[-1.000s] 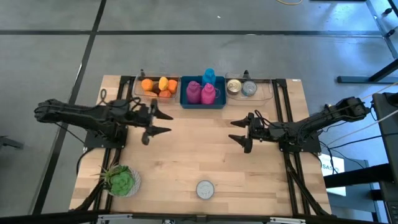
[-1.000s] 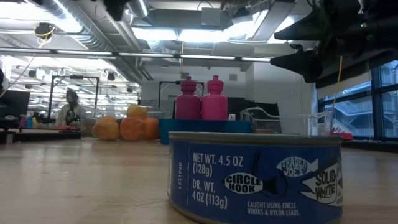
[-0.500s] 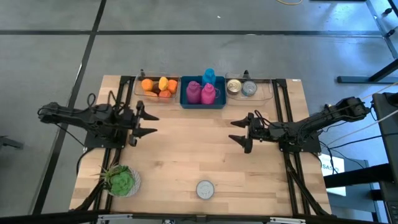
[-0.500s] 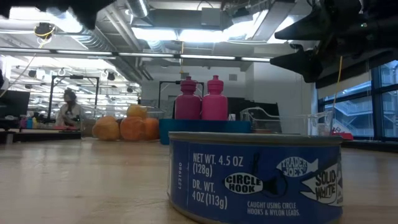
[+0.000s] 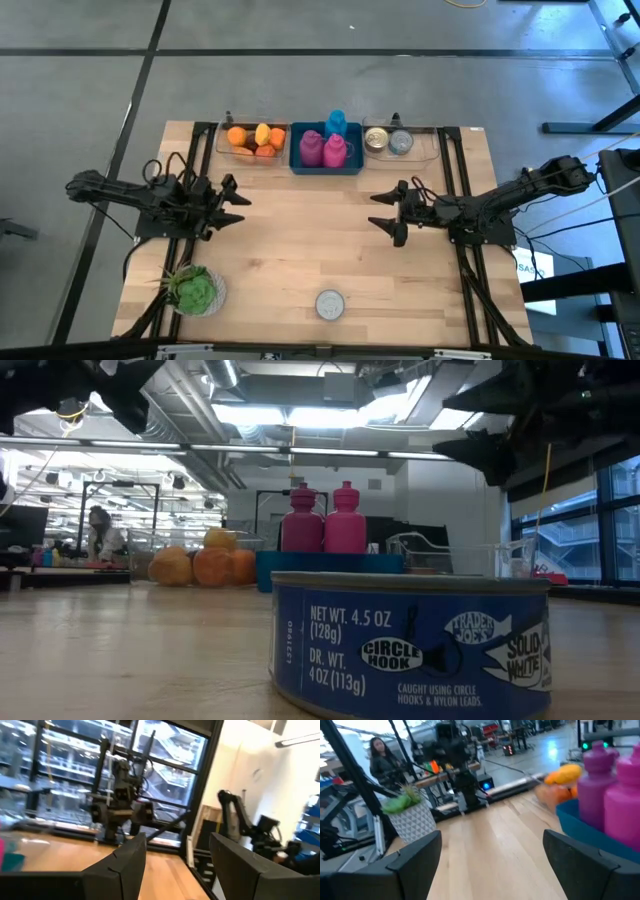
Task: Pick & Place Food Item
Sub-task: Put the blue tuna can into the right transparent bin
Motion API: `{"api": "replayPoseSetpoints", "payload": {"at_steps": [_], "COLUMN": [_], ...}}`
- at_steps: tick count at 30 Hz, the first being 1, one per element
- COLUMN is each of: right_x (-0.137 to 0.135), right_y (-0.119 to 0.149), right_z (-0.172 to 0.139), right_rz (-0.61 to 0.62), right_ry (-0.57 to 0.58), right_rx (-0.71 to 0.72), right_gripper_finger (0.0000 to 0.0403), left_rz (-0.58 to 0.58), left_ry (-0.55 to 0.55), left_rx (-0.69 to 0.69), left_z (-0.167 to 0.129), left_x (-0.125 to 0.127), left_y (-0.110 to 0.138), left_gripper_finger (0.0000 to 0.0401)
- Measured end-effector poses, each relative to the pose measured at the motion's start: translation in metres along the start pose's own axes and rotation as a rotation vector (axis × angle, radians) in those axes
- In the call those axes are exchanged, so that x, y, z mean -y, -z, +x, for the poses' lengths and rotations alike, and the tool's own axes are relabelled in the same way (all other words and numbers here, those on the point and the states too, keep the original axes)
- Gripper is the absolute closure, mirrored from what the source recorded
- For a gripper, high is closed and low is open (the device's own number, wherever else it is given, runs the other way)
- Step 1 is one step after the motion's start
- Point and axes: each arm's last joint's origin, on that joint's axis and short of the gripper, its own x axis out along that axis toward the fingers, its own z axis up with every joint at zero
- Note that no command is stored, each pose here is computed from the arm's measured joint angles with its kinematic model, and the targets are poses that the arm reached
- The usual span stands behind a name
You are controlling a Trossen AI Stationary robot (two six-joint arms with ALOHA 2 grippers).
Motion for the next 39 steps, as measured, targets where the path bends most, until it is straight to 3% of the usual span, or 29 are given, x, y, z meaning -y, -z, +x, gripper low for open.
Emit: {"api": "replayPoseSetpoints", "payload": {"at_steps": [7, 11, 14, 18, 27, 39], "right_x": [-0.017, -0.029, -0.037, -0.047, -0.085, -0.132], "right_y": [-0.021, -0.024, -0.019, -0.006, 0.037, 0.091], "right_z": [0.018, 0.039, 0.056, 0.077, 0.106, 0.128], "right_rz": [-0.068, -0.133, -0.112, -0.044, 0.040, -0.056], "right_ry": [-0.079, -0.095, -0.121, -0.161, -0.231, -0.243], "right_rx": [0.028, -0.063, -0.176, -0.322, -0.500, -0.716], "right_gripper_finger": [0.0058, 0.0058, 0.0058, 0.0058, 0.0058, 0.0058], "left_rz": [-0.031, -0.051, -0.049, -0.026, -0.021, -0.025], "left_ry": [0.021, 0.041, 0.059, 0.090, 0.119, 0.090], "left_rx": [-0.101, -0.166, -0.204, -0.214, -0.243, -0.236], "left_z": [0.014, 0.024, 0.031, 0.039, 0.047, 0.052], "left_x": [0.001, 0.004, 0.009, 0.015, 0.022, 0.027], "left_y": [0.014, 0.021, 0.021, 0.017, 0.018, 0.023], "left_gripper_finger": [0.0192, 0.0193, 0.0192, 0.0192, 0.0191, 0.0194]}}
